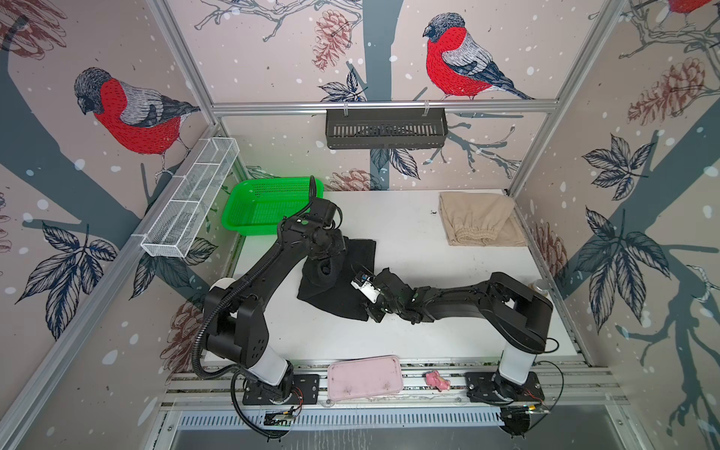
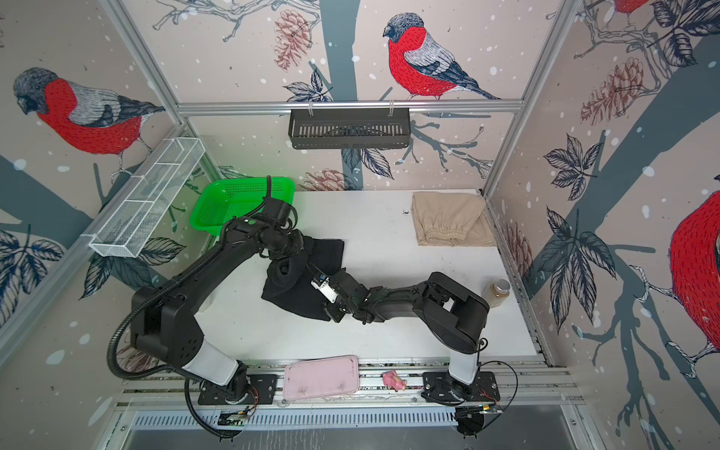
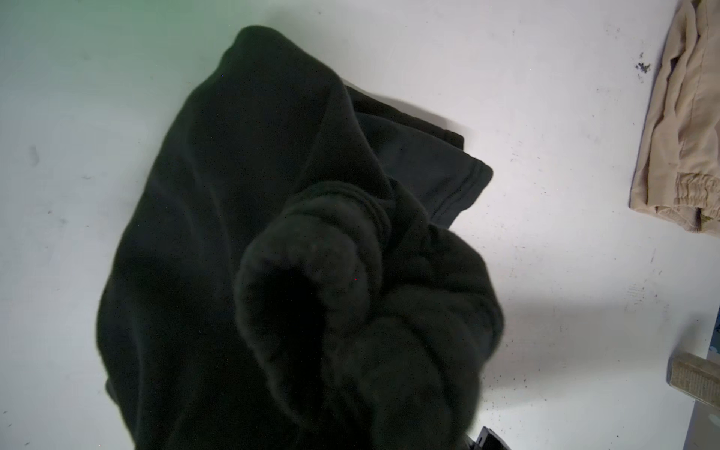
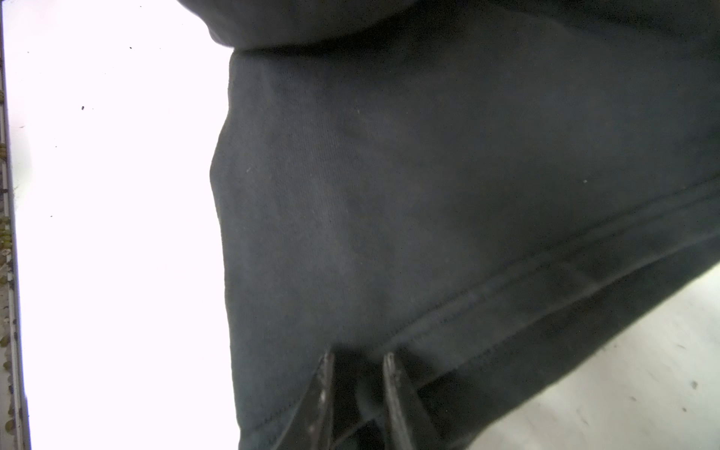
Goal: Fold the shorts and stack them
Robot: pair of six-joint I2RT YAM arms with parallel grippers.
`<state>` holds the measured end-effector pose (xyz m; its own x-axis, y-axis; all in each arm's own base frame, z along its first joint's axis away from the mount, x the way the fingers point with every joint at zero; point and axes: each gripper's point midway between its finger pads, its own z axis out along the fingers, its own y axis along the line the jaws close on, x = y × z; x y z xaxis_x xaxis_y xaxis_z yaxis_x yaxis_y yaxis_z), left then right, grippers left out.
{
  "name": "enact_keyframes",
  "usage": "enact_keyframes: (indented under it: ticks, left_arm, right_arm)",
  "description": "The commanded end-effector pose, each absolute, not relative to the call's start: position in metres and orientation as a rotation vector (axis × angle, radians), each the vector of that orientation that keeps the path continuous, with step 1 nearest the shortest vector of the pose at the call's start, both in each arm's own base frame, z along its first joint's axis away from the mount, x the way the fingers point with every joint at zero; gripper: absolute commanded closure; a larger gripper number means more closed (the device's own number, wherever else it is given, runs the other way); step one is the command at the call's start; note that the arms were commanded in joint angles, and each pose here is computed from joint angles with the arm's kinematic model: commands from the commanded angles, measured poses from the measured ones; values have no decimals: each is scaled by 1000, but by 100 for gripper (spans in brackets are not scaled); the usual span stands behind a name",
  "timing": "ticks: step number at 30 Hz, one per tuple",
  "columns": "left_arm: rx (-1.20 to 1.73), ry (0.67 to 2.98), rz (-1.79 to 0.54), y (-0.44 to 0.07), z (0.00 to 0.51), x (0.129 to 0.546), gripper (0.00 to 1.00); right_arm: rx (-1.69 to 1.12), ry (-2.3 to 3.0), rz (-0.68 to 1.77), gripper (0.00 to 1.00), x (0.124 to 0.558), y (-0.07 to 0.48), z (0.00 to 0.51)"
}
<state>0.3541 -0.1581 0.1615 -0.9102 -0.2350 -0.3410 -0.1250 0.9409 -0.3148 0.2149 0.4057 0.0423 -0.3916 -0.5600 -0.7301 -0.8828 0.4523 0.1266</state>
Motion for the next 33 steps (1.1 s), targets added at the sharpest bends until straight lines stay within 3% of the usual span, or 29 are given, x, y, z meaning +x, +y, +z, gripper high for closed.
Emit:
enact_keyframes:
  ticks: [1,4,8,13,18,21,25,29,33]
  left_arm:
    - [-236,2671,-432,-179,157,363,100]
    - [-222,2705,-444,-190,139,357,100]
    - [-166,2710,-526,-206,129,353,71]
    - [-50,2692,-595,-230,142,352,35]
    - [64,2705,-599,-248,160,346,11]
    - [48,2667,-518,-237,185,354,4]
    - [-56,2600,-322,-193,218,366,3]
    - [-200,2522,-295,-141,224,370,3]
    - [-341,2452,-320,-101,209,359,4]
  right_arm:
    - [-1190,2045,700,72,219,414,51]
    - [-1188,2049,709,64,219,414,51]
    - [-1147,2030,770,49,215,409,69]
    - [-1053,1998,900,44,216,388,97]
    - [-956,1993,984,42,218,351,123]
    - [-897,1990,987,41,223,329,142]
    - [-899,1993,898,46,238,324,163]
    - [-946,1931,934,52,249,355,188]
    - [-1035,1939,921,62,255,396,182]
